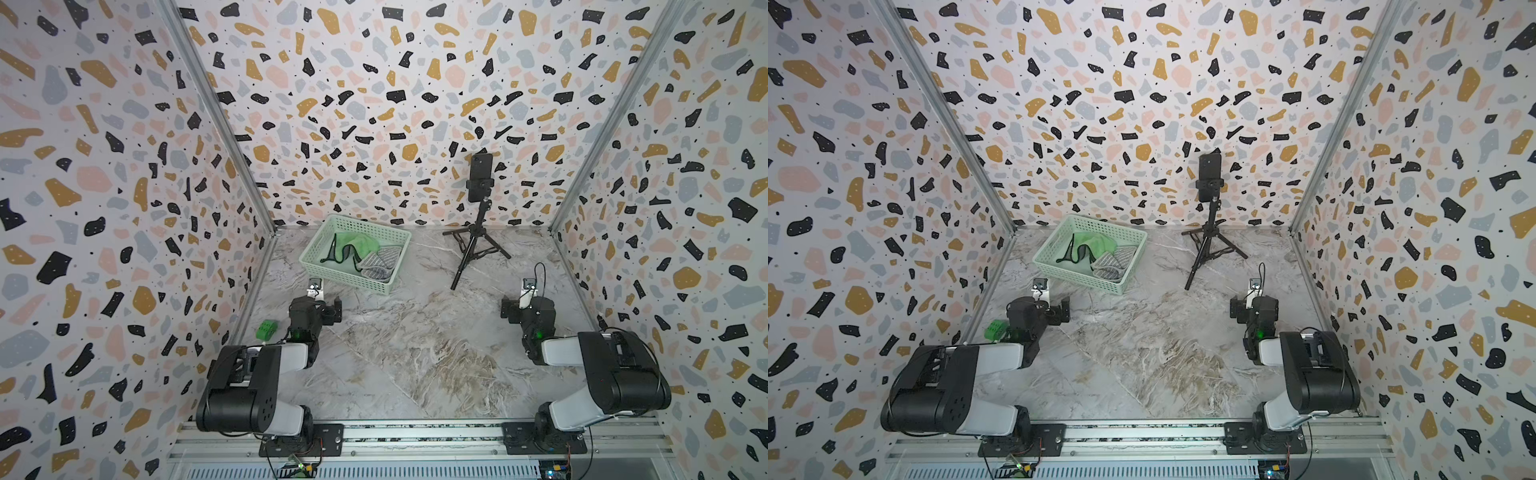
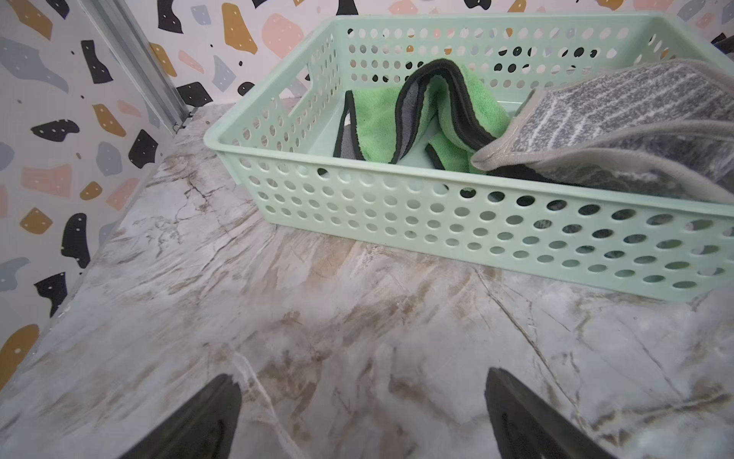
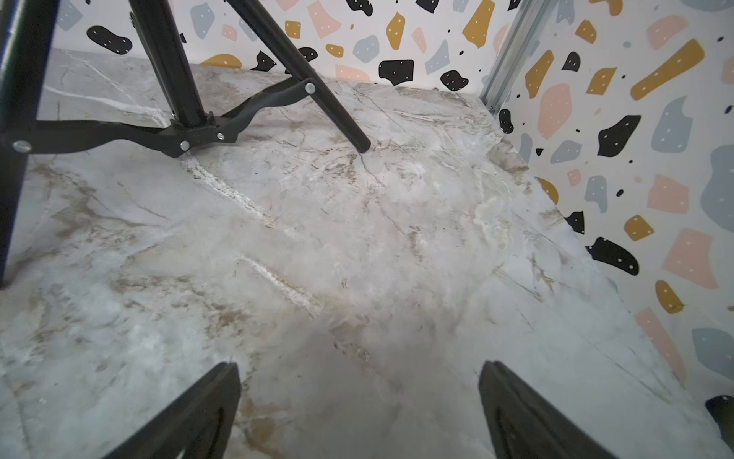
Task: Fold the square dishcloth
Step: Pick up the cleaning item from the bin.
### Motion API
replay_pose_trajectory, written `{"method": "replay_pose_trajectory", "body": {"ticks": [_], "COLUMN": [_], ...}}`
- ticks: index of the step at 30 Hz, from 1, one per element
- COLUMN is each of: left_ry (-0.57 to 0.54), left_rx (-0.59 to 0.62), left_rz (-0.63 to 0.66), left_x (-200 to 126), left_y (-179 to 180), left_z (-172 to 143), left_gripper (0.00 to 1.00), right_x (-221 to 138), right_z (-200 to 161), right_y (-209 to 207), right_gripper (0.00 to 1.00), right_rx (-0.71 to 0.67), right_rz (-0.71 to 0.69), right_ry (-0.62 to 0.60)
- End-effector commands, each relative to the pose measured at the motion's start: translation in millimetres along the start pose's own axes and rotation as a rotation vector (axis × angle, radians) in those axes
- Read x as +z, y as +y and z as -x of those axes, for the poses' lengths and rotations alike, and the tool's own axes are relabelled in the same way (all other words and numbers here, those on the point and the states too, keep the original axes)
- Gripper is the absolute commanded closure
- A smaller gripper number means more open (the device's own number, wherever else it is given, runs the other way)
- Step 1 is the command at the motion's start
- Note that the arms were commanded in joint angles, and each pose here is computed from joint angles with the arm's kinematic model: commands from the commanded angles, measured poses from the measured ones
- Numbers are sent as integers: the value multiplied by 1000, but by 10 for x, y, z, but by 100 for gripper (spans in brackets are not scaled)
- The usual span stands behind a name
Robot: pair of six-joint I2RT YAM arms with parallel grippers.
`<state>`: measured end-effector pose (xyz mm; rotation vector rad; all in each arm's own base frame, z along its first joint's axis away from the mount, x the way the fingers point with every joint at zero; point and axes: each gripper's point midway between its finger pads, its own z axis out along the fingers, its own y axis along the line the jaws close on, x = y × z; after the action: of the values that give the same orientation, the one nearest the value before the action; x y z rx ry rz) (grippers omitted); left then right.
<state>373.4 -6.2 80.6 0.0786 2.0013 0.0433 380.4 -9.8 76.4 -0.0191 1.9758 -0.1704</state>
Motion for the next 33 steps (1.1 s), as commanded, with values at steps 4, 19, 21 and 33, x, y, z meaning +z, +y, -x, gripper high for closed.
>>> {"method": "replay_pose_trajectory", "body": {"ticks": [4,19,21,33], "left_ry": [-63,-103,-22,269], "left_rx": [25,20,29,191], "left_rz": [-57,-58,-82,-452], "left_x": [-13,-57,-111,-316], "left_y": [-104,-89,-89,-575], "left_z": [200,394,611,1462], "left_gripper": [0,0,0,0], "right_x": [-2,-152,-275,-855], "right_z": [77,439,515,1326], "right_y": [1,-59,-133,845], "right_gripper": [0,0,0,0], "right_rx": [-3,-17,37,630], "right_rz": [1,-93,-150,532], "right_ry": [-19,-31,96,-43]}}
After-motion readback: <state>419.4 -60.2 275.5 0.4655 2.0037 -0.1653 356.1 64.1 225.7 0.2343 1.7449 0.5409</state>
